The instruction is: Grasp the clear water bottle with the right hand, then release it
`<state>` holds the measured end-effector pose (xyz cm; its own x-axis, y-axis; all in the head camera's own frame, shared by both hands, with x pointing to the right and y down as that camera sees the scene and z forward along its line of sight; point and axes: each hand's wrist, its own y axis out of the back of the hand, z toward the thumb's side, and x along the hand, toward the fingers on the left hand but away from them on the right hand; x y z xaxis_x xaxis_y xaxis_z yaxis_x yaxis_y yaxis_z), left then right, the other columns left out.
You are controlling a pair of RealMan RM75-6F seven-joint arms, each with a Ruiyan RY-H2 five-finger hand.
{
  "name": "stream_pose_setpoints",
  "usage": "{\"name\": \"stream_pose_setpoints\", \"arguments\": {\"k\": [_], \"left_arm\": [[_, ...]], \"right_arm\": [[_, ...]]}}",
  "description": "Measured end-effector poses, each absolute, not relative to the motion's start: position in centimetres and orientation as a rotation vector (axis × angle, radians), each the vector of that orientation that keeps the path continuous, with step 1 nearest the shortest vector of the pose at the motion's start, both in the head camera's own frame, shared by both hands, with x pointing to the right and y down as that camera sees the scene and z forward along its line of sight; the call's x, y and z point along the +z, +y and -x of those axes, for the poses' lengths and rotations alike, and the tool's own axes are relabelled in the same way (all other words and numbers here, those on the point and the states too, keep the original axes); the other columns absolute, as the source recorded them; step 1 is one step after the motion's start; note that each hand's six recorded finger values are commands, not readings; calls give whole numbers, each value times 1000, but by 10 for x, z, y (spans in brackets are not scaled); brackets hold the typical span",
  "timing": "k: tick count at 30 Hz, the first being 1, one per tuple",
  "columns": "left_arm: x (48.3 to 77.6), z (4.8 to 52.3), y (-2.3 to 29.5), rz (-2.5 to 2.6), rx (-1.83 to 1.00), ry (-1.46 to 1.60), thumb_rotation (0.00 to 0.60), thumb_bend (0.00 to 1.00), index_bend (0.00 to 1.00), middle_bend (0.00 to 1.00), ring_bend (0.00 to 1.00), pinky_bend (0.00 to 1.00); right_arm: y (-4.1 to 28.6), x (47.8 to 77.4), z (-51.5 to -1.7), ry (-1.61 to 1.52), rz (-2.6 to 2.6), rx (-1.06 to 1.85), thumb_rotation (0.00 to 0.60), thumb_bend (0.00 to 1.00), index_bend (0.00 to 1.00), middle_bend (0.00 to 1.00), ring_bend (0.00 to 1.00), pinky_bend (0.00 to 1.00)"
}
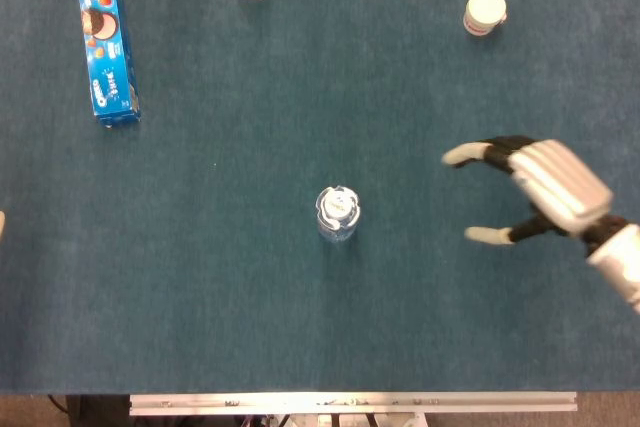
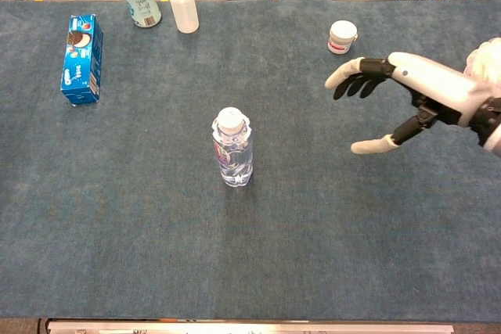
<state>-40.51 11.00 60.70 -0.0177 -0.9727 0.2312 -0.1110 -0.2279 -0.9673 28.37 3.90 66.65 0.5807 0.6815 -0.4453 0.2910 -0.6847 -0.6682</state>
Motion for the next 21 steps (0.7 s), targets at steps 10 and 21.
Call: {"name": "stream_pose_setpoints", "arguments": {"k": [10, 21], "left_arm": [[605, 413, 108, 1433, -1361, 1211, 600, 292, 100, 176, 120, 166], [603, 417, 108, 1442, -1355, 1221, 600, 292, 101, 176, 120, 166]], "right_arm": [[38, 707, -220, -737, 2432, 911, 600, 52, 310, 364, 296, 309], [41, 729, -174, -731, 2493, 862, 600, 65, 319, 364, 296, 309]]}}
